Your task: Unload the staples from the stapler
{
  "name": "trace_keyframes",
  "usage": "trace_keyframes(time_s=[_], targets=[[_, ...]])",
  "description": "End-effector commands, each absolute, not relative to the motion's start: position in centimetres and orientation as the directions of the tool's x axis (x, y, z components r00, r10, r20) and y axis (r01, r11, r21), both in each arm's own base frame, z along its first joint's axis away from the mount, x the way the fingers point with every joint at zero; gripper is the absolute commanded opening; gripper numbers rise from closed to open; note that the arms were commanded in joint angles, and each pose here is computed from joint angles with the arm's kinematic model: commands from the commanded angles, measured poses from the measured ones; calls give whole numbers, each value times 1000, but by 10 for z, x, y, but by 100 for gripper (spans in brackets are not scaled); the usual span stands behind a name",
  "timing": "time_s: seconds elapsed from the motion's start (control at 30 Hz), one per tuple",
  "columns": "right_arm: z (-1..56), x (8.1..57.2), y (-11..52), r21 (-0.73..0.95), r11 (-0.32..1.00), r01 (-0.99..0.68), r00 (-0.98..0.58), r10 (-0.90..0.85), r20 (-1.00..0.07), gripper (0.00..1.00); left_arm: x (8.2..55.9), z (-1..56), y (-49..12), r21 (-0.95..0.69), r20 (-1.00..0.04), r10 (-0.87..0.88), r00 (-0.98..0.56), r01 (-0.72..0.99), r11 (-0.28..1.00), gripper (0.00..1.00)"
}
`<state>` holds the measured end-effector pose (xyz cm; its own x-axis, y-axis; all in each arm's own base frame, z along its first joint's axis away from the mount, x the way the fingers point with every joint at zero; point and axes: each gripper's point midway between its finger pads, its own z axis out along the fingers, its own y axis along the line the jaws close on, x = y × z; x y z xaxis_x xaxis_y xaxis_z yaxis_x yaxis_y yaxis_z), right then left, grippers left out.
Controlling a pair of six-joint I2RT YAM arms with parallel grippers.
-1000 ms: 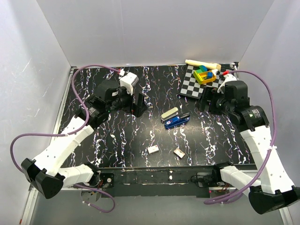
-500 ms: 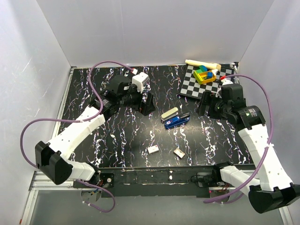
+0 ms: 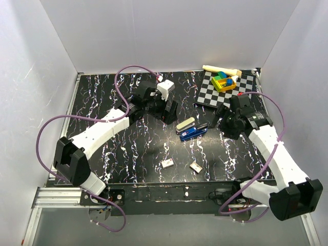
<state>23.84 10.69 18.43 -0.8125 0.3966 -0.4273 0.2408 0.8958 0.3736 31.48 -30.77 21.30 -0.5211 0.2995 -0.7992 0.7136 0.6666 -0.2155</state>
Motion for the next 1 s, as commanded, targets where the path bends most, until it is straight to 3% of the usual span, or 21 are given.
trace_keyframes(time_s=[0.0,0.47,0.97], targets=[[176,251,124,442,814,376,-767,541,-345,88,325,235,-311,-192,-836,267,-479,711,677,98],[140,279,148,338,763,551,-728,638,-251,88,313,226,-299,-188,-837,264,-479,705,683,98],[114,320,157,239,755,610,-709,656,-260,83,300,222,-291,-216,-848,221,-482,695,686,98]])
